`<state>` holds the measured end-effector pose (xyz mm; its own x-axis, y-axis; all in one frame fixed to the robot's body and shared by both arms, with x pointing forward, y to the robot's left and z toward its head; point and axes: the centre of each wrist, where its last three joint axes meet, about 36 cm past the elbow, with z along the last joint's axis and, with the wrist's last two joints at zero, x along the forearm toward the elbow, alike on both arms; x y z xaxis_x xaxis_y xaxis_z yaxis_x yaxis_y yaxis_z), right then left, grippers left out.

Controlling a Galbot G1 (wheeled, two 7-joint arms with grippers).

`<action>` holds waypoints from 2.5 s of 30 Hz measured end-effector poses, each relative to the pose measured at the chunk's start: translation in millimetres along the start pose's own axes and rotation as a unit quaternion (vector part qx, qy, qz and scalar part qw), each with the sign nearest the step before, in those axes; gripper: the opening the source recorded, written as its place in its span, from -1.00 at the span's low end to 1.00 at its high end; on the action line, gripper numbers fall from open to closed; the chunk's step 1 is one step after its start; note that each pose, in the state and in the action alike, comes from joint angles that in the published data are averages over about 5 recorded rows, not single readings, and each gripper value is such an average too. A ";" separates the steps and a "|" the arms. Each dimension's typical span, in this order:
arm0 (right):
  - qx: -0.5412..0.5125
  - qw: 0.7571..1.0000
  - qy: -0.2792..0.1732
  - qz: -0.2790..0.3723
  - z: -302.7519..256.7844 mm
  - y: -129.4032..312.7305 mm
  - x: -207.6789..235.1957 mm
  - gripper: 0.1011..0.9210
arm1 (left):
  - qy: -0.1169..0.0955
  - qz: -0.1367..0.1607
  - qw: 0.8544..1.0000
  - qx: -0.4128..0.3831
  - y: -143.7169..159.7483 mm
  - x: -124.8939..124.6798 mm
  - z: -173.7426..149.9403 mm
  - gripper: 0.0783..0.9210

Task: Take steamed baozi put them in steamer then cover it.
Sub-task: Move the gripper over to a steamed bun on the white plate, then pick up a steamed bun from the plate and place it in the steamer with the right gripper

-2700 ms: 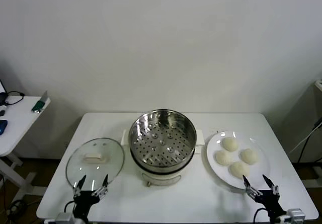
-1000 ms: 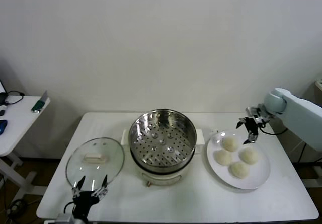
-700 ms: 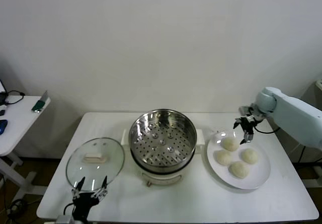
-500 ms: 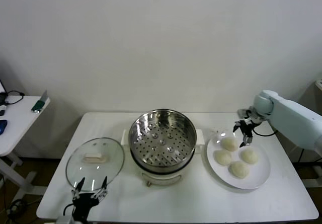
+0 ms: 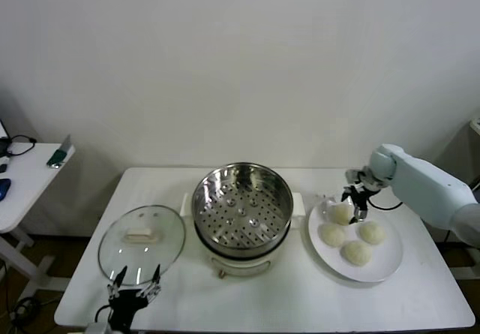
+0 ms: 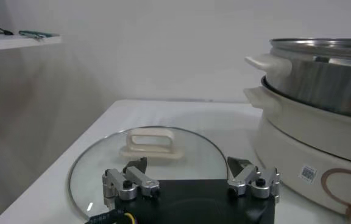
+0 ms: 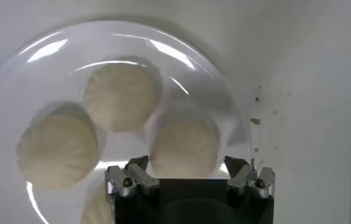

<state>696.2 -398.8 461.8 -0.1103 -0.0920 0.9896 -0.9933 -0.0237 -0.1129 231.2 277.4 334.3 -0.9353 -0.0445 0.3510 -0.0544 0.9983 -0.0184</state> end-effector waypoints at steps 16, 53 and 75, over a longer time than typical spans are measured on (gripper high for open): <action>0.054 0.998 -0.017 0.018 -12.4 -12.8 44.9 0.37 | 0.000 0.000 1.000 -0.003 -0.9 1.1 -0.2 0.77; 0.662 0.746 -0.037 0.065 -349.4 -14.7 147.7 0.39 | -0.010 0.001 1.000 -0.011 -0.2 3.7 -7.9 0.77; 0.673 0.738 -0.018 0.043 -358.0 -35.4 113.9 0.75 | -0.009 0.001 1.000 -0.011 0.7 1.1 -5.8 0.77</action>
<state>706.7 -52.1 610.3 -0.1457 -0.1767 0.9734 -0.0469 -0.9816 -0.1852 232.2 278.3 340.0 -0.9419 -0.0423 0.3332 -0.0445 0.9990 0.0011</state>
